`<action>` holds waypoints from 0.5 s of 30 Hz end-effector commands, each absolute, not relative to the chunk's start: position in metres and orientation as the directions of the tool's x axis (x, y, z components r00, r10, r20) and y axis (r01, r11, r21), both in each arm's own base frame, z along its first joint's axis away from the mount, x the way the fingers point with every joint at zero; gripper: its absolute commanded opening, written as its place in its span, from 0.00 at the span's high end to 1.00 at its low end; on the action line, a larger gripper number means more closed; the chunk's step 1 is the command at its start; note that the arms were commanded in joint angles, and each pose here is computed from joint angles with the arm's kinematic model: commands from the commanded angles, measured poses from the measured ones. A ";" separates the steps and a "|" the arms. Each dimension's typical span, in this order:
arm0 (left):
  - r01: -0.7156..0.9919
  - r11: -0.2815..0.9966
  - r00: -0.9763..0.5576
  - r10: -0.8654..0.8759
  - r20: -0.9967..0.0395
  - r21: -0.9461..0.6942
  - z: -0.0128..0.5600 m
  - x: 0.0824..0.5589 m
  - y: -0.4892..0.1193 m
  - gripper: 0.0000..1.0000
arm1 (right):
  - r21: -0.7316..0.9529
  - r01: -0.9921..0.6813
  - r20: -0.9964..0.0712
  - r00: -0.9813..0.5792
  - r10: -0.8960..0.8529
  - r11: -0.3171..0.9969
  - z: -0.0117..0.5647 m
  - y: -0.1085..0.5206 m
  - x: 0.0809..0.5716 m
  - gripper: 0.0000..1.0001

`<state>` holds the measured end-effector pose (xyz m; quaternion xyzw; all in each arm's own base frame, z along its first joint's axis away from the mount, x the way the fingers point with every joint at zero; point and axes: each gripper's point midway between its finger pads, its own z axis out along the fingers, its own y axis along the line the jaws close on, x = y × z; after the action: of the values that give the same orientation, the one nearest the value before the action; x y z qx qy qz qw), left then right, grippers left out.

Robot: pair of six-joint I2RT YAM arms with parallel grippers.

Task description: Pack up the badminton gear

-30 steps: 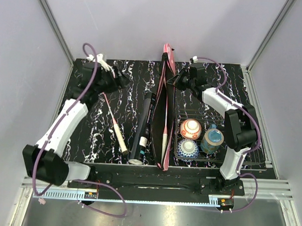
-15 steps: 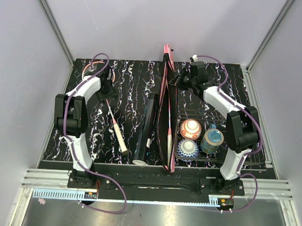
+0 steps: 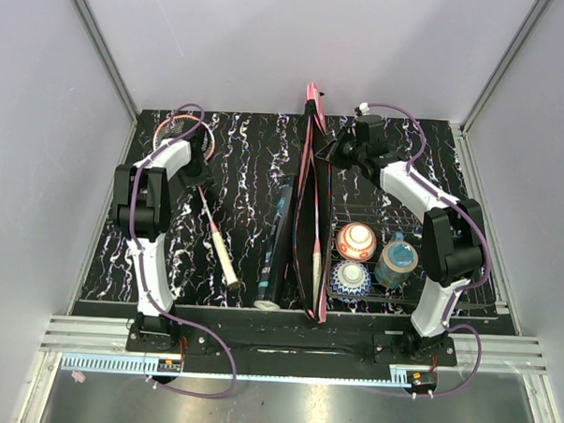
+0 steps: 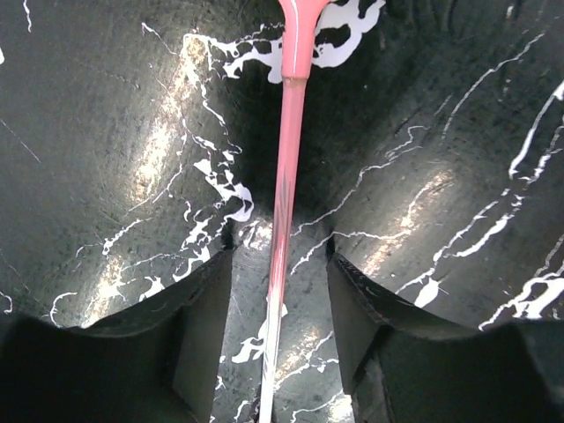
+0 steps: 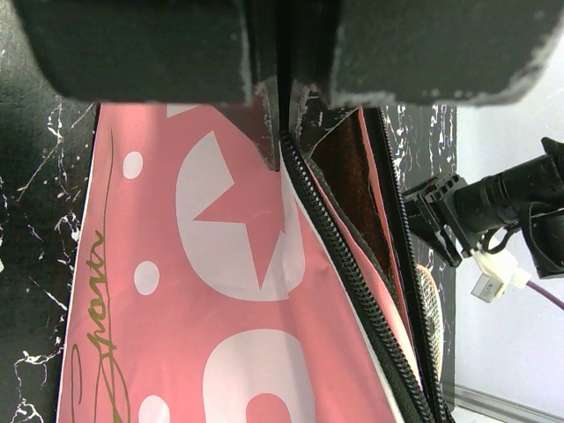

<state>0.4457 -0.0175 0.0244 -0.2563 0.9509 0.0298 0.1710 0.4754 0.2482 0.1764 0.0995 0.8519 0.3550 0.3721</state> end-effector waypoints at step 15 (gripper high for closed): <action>-0.441 0.892 -0.794 -0.439 -0.421 -0.098 0.056 0.458 -0.021 1.00 | 0.685 -0.063 -0.583 -0.645 0.494 0.726 0.203 0.259 0.489 1.00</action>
<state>0.4511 -0.0172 0.0196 -0.2421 0.9541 0.0317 0.1733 0.4719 0.2566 0.1774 0.0997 0.8567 0.3426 0.3725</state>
